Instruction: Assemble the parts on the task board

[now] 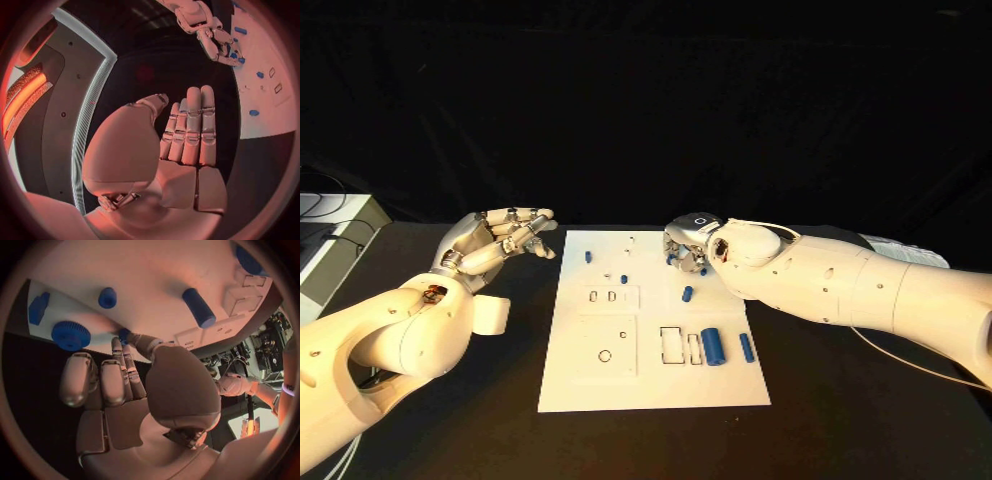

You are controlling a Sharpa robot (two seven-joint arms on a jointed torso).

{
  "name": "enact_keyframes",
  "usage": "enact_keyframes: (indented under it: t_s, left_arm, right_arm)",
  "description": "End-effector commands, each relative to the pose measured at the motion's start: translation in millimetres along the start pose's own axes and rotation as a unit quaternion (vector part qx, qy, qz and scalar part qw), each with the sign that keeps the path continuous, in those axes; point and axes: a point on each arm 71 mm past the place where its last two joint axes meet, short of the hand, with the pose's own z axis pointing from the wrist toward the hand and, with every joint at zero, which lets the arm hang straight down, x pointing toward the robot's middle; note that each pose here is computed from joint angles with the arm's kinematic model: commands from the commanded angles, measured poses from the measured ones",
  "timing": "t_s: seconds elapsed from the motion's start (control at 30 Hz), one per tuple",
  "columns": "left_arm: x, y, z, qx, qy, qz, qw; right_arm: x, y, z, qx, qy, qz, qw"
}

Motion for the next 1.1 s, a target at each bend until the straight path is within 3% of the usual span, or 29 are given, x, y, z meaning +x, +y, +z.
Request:
enact_keyframes:
  t_s: [0.03, 0.23, 0.63, 0.77, 1.1]
  left_arm:
    - [2.2, -1.1, 0.2, 0.003, 0.009, -0.002, 1.000]
    - [2.3, -1.1, 0.2, 0.003, 0.010, -0.002, 1.000]
    - [0.1, -0.9, 0.3, 0.003, 0.007, -0.001, 1.000]
    - [-1.3, -0.9, 0.1, 0.004, 0.005, 0.000, 1.000]
    - [-1.2, -1.6, -0.1, 0.005, 0.005, 0.000, 1.000]
  right_arm:
    - [4.5, 0.2, 0.2, 0.002, 0.014, -0.002, 1.000]
    - [2.2, -0.5, 0.8, 0.009, -0.003, -0.004, 1.000]
    - [-18.4, 9.4, -2.5, 0.014, -0.128, 0.012, 0.992]
    - [-23.6, 14.6, -0.5, 0.017, -0.157, 0.014, 0.987]
    - [-29.7, 28.8, 9.4, 0.015, -0.186, 0.016, 0.982]
